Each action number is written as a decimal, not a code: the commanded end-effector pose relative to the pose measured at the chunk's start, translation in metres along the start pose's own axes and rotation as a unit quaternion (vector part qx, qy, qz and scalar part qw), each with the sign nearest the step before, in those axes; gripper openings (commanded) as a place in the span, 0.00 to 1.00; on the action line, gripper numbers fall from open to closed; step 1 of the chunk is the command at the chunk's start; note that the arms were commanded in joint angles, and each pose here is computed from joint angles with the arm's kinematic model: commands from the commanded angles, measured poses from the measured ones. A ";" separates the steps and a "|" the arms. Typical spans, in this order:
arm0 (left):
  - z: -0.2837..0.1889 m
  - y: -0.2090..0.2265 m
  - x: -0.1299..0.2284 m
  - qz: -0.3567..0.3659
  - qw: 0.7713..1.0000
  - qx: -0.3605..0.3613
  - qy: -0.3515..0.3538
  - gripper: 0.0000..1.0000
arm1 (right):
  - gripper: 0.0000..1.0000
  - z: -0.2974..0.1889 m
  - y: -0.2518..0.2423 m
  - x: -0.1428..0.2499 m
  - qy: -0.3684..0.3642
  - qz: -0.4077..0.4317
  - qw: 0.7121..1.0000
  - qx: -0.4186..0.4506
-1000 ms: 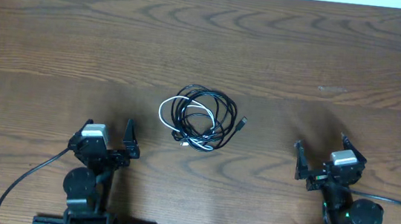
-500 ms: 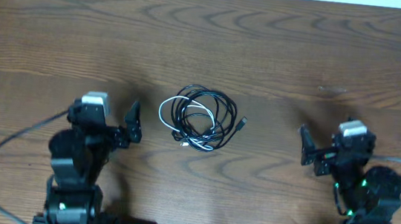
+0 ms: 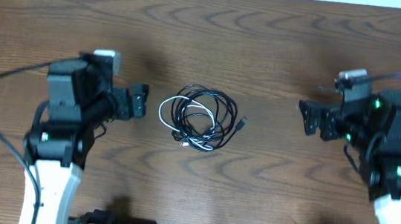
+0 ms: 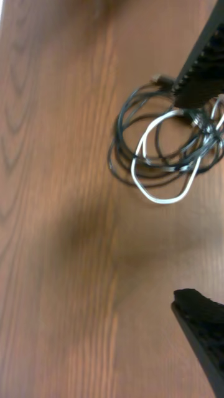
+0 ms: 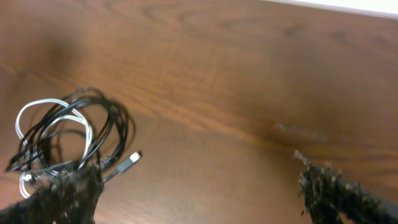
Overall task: Untangle cables
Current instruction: 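Lower the left gripper onto the cable bundle and grasp black cables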
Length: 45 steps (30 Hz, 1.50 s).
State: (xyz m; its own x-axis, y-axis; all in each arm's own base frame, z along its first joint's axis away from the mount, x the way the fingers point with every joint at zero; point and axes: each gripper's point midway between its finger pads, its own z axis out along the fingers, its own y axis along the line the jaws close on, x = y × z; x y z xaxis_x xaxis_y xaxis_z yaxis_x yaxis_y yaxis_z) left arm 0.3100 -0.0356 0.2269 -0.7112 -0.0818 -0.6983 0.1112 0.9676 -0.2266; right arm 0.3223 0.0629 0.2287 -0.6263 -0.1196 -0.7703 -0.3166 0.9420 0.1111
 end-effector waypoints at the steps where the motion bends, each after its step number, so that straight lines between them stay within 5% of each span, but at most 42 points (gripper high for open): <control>1: -0.002 -0.018 -0.018 0.031 0.999 0.016 0.017 0.98 | 0.99 0.005 0.007 -0.018 0.019 0.005 0.999 -0.027; 18: 0.027 -0.065 -0.004 0.015 0.985 0.123 0.124 0.96 | 0.99 0.014 0.027 -0.033 0.054 0.031 0.993 -0.101; 30: 0.053 -0.027 0.045 -0.140 0.961 0.000 0.239 0.73 | 0.94 0.016 0.023 -0.031 0.058 0.032 0.994 -0.089; 45: 0.088 -0.063 0.114 -0.083 0.925 -0.030 0.369 0.63 | 0.90 0.016 0.023 -0.031 0.058 0.032 0.994 -0.089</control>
State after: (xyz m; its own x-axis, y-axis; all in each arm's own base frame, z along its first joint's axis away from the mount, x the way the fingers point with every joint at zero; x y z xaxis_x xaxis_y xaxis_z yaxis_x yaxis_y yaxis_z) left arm 0.2881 -0.1245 0.1130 -0.9963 -0.0809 -0.0278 -0.0701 0.9585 -0.2763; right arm 0.3444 0.0886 0.2358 -0.7361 -0.1091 -0.6680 -0.3764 0.8863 0.2699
